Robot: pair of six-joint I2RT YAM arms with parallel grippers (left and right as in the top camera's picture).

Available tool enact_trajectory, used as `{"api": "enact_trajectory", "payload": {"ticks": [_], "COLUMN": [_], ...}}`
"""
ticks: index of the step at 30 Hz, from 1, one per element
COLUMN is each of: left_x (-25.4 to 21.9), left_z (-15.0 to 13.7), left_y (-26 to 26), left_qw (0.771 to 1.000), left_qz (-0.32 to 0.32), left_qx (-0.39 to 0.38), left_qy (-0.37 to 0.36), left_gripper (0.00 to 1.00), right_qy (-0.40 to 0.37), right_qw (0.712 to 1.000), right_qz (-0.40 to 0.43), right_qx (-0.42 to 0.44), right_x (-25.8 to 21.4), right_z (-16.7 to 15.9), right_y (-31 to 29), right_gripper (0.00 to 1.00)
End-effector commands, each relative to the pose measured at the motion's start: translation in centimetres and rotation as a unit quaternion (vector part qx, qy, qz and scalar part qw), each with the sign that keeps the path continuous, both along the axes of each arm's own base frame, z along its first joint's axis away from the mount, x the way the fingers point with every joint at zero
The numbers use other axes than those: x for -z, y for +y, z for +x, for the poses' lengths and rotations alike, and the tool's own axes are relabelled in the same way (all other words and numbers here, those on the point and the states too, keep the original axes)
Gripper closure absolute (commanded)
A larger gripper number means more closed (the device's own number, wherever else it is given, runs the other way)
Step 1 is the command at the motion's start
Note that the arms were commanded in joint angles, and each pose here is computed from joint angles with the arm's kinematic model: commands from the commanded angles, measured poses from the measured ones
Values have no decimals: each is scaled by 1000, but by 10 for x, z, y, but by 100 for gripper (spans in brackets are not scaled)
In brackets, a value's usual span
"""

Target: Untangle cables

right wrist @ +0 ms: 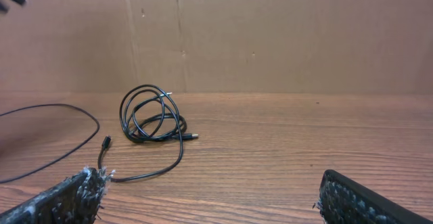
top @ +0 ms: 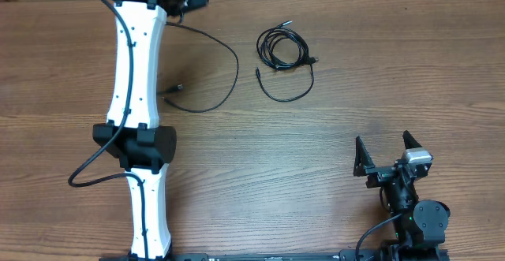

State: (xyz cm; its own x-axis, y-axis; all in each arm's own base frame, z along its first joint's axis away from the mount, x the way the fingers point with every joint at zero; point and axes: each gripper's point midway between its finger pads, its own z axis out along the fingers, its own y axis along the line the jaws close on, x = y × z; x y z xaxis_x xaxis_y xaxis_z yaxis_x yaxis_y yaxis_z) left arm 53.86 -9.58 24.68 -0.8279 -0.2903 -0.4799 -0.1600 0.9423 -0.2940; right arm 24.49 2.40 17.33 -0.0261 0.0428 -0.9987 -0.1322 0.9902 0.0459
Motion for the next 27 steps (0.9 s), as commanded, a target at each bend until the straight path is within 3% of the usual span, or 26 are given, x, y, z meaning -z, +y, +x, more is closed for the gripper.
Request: {"api": "enact_trajectory", "payload": {"ticks": [1, 4, 11, 14, 21, 27], "left_x": [48, 83, 131, 150, 179, 208], "left_z": [-5, -8, 3, 4, -3, -11], "left_y": [1, 0, -18, -43, -58, -68], "left_qw": [995, 990, 992, 992, 985, 982], "left_qz": [76, 84, 19, 7, 118, 134], "left_qx": [51, 64, -3, 25, 47, 56], "left_qy": [51, 89, 125, 126, 117, 125], "left_gripper": [28, 19, 10, 12, 20, 25], "right_qy": [2, 2, 2, 2, 2, 2], "right_qw": [1000, 1000, 1000, 1000, 1000, 1000], "right_qz": [-3, -3, -3, -3, -3, -3], "right_qx": [3, 3, 3, 3, 3, 3], "right_x": [3, 3, 3, 3, 3, 3], "right_z": [1, 1, 1, 1, 1, 1], "right_y": [-1, -1, -1, -1, -1, -1], "right_gripper": [0, 0, 0, 0, 0, 0]}}
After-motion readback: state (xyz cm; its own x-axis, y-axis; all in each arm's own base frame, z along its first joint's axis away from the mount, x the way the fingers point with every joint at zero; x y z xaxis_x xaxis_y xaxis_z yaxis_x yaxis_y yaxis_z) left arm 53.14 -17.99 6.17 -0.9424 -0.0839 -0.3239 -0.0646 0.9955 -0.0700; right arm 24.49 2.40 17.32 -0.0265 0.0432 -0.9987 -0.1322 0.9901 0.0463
